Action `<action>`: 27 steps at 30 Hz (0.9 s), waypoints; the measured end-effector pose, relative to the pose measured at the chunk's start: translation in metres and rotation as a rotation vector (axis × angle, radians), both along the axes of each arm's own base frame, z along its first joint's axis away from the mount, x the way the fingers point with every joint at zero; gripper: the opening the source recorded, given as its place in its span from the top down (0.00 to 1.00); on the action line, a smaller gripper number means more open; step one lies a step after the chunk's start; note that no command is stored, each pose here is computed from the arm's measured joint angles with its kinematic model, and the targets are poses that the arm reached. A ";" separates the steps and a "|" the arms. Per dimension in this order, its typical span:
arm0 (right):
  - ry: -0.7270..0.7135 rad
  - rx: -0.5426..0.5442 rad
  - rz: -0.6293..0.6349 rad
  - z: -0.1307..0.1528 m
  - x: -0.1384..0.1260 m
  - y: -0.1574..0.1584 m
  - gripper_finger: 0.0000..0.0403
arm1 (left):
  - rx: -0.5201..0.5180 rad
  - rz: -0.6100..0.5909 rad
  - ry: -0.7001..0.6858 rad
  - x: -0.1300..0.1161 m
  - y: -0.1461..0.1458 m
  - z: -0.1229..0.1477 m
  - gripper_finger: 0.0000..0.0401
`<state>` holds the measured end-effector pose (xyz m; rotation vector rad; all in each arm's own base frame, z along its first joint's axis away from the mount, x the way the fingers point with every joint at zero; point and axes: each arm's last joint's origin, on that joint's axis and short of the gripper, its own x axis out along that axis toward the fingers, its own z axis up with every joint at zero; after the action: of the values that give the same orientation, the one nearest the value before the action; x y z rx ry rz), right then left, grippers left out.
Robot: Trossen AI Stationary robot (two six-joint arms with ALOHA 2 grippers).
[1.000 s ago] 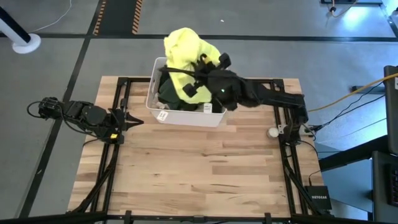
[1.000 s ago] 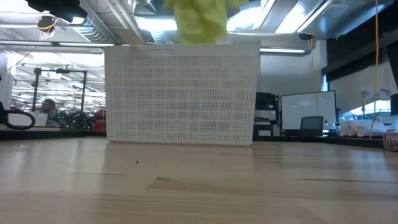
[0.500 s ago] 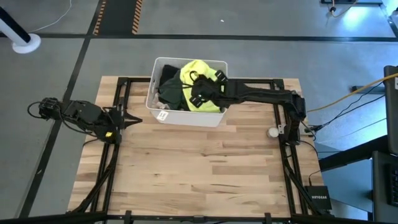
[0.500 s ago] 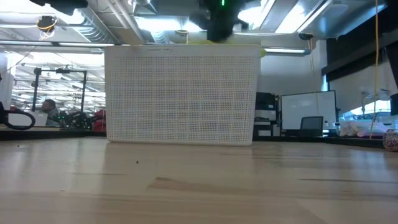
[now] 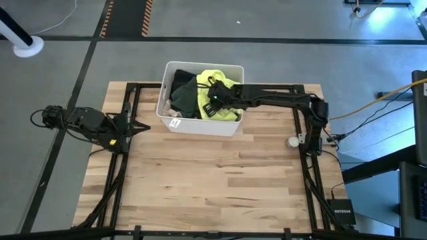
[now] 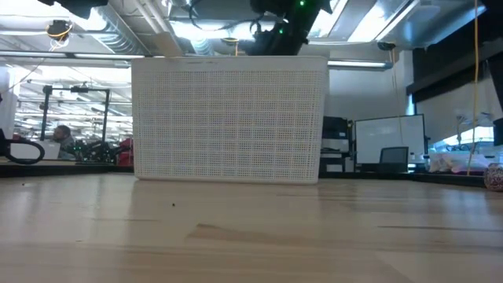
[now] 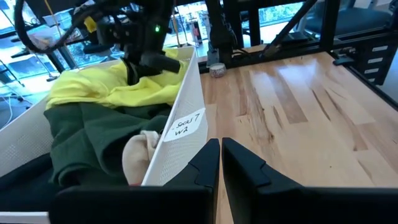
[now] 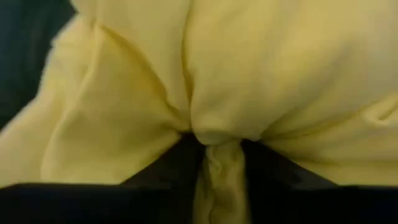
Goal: Sort clothes
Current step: Put the yellow shirt into the laundry bin, then return to Home Position
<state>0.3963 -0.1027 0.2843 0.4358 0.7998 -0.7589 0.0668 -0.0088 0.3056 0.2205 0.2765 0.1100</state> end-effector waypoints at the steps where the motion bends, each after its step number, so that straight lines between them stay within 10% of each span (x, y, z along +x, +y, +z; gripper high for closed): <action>1: -0.005 0.001 0.005 0.004 0.000 0.000 0.65 | 0.000 0.000 0.000 0.000 0.000 0.000 0.97; 12: 0.005 0.008 0.126 0.085 -0.012 0.022 0.41 | -0.002 0.001 -0.002 -0.001 0.000 0.000 0.97; 27: 0.020 -0.038 0.412 0.116 -0.024 0.106 0.50 | -0.070 -0.010 -0.114 -0.023 0.007 0.004 0.97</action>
<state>0.3726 0.0029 0.4002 0.2177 0.8579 -0.3945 0.0439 -0.0018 0.3094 0.1456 0.1655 0.1028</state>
